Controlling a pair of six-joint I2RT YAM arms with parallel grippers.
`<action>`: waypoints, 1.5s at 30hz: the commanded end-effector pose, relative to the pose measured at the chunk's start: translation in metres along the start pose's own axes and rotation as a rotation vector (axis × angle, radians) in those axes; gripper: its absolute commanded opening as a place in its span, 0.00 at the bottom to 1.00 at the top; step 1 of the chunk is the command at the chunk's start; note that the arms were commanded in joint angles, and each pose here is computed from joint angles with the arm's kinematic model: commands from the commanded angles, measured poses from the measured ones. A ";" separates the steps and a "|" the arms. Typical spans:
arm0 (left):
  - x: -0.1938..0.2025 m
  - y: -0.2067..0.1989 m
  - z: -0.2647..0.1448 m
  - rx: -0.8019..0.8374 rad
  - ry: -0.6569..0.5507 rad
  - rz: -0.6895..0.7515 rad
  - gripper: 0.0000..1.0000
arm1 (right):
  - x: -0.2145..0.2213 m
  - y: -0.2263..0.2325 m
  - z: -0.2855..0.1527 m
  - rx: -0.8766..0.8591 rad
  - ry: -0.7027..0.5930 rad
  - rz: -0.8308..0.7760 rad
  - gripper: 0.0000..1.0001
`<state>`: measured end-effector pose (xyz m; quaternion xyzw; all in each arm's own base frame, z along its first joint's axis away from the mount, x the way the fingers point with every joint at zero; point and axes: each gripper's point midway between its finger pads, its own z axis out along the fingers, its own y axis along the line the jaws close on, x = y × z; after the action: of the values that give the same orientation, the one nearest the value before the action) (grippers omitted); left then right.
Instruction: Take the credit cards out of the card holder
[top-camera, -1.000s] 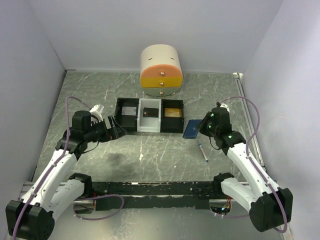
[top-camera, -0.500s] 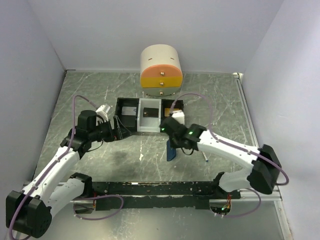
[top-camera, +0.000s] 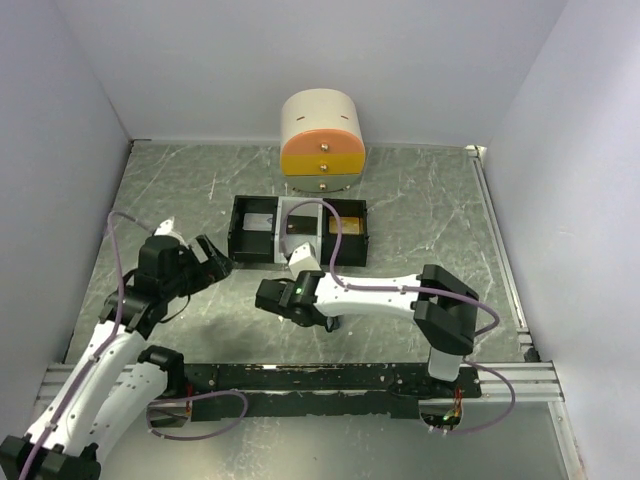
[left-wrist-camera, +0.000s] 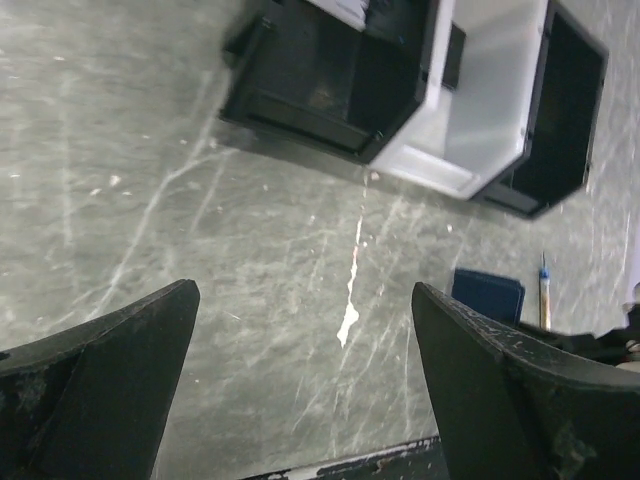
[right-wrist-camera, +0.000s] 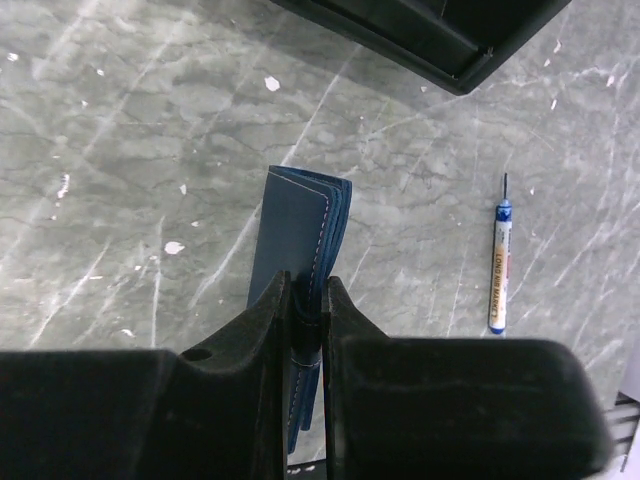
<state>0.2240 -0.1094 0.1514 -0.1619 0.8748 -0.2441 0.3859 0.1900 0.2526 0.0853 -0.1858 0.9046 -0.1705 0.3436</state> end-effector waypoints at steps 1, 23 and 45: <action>-0.028 0.023 -0.028 -0.163 -0.167 -0.098 1.00 | -0.007 -0.002 -0.001 0.041 -0.056 -0.012 0.03; -0.022 -0.008 -0.052 0.011 -0.136 -0.069 0.97 | -0.047 0.080 -0.044 -0.575 -0.148 0.176 0.51; 0.085 -0.070 0.020 0.183 0.235 0.101 0.78 | 0.014 -0.008 0.016 -0.769 -0.059 0.741 0.46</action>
<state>0.1819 -0.1952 0.1221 -0.0676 0.8891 -0.3551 0.2808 0.1888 0.2287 0.0571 0.0185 0.9153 0.2710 0.2974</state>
